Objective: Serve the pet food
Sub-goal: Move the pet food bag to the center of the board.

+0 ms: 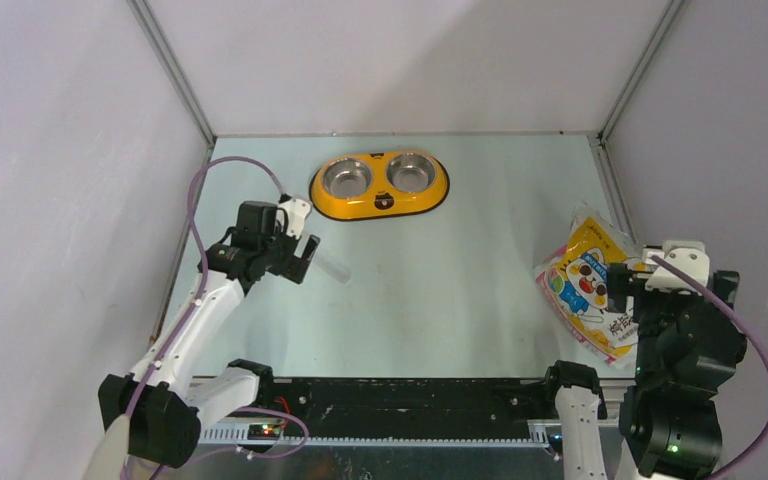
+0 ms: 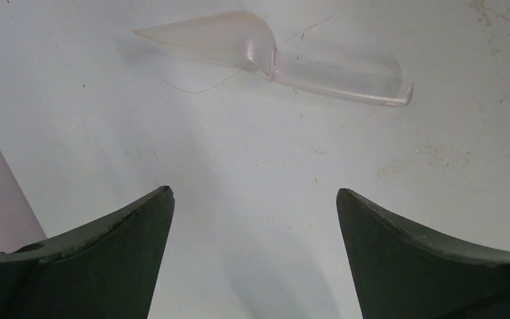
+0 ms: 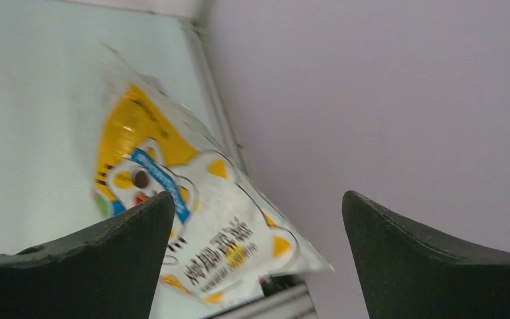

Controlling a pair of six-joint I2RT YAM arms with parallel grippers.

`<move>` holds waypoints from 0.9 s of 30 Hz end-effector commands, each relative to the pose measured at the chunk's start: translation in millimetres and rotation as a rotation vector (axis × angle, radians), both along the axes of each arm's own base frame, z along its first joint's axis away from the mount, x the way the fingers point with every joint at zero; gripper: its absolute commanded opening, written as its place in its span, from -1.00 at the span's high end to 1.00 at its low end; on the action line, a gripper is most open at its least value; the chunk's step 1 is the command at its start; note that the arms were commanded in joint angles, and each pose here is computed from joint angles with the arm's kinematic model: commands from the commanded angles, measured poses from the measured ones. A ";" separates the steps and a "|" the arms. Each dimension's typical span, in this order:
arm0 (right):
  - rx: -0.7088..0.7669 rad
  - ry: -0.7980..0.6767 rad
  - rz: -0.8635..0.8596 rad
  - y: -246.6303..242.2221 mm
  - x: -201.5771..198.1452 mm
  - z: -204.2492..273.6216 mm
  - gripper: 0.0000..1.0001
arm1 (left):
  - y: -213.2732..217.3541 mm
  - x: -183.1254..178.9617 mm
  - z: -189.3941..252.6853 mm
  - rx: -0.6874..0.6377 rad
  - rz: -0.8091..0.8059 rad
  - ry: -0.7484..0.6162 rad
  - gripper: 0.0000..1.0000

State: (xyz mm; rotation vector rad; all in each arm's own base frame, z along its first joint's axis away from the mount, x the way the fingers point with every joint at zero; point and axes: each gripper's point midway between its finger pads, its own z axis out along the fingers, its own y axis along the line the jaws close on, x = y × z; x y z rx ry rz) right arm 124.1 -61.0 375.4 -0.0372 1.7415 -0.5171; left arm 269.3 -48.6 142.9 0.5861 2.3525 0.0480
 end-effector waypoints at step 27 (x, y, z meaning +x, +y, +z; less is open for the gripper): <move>-0.263 0.018 -0.707 -115.3 -19.1 -6.3 -1.00 | -20.5 17.0 45.2 0.014 -0.086 -0.145 -1.00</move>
